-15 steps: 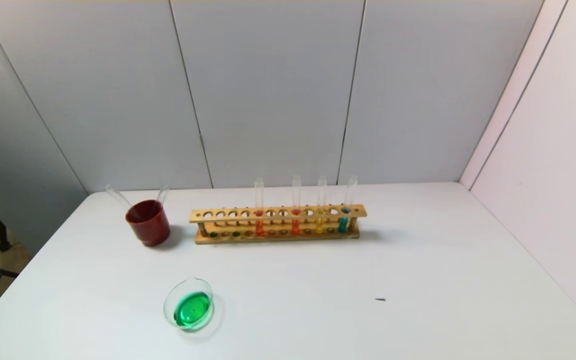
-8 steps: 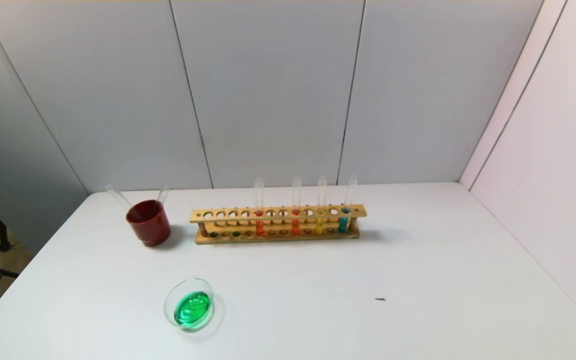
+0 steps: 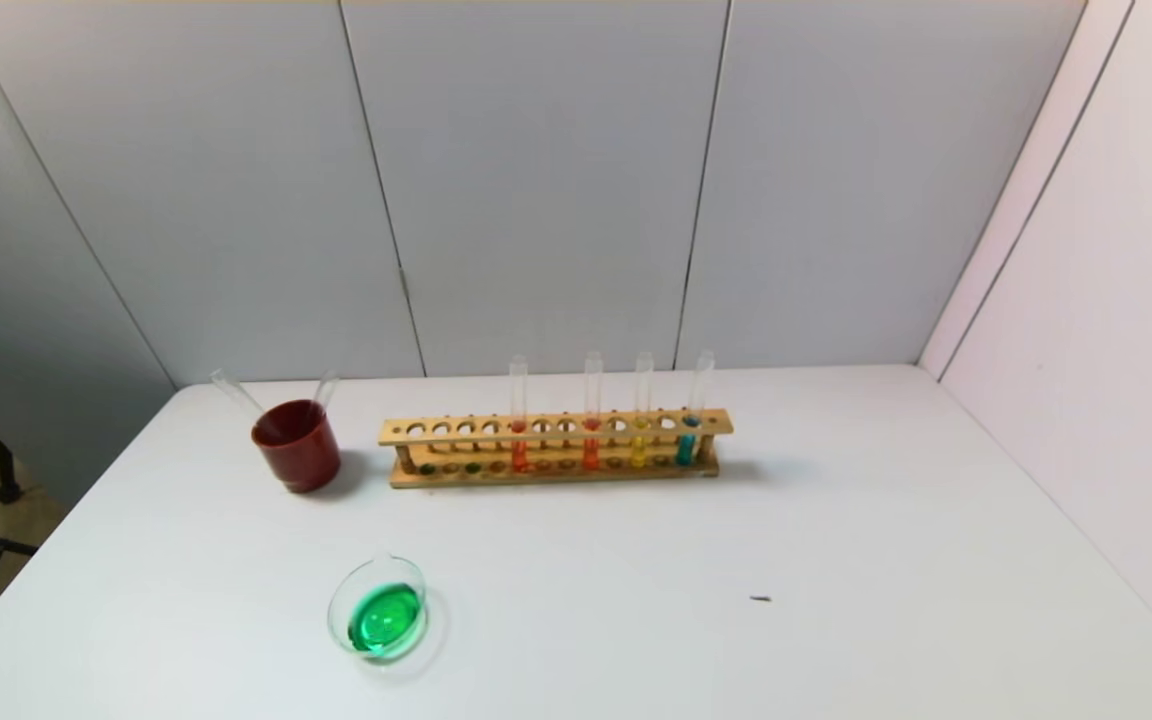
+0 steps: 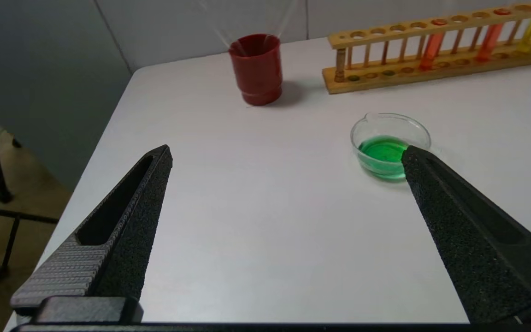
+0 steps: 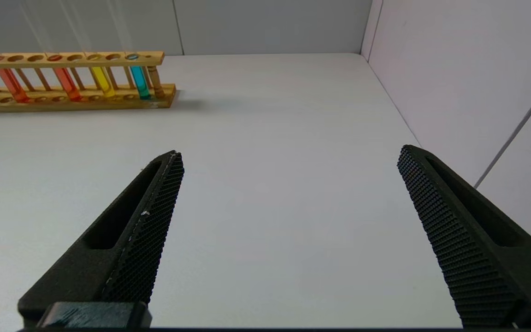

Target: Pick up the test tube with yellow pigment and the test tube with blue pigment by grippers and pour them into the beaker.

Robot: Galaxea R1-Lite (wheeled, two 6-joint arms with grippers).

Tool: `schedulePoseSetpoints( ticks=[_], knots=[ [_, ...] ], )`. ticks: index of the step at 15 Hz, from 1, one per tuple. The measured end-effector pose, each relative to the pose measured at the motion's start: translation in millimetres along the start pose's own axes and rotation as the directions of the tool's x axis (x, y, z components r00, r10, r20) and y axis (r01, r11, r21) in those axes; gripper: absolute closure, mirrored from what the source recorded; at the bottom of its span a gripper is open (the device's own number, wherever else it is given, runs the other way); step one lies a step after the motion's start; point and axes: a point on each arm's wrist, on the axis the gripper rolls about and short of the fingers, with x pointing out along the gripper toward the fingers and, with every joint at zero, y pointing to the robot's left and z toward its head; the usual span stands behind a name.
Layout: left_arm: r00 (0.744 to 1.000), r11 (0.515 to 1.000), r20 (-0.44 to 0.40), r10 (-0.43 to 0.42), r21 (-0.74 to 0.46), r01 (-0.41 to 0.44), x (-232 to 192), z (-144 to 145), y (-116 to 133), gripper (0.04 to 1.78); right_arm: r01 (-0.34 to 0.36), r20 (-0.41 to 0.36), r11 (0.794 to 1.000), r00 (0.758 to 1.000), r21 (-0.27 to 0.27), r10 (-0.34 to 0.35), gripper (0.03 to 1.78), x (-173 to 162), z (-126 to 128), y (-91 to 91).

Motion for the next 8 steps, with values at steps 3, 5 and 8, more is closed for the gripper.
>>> schedulePoseSetpoints(
  ticks=[3, 5, 8],
  knots=[
    [1.000, 1.000, -0.010, -0.019, -0.006, 0.019, 1.8, -5.7, -0.9, 0.07, 0.000, 0.000, 1.000, 1.000, 0.000, 0.000, 0.11, 0.0, 0.0, 0.0],
    [1.000, 0.998, -0.011, -0.011, -0.061, 0.011, 1.9, -6.2, -0.8, 0.07, 0.000, 0.000, 1.000, 1.000, 0.000, 0.000, 0.11, 0.0, 0.0, 0.0],
    [1.000, 0.996, -0.008, 0.018, -0.092, -0.018, 2.0, -5.9, -0.1, 0.07, 0.000, 0.000, 1.000, 1.000, 0.000, 0.000, 0.11, 0.0, 0.0, 0.0]
  ],
)
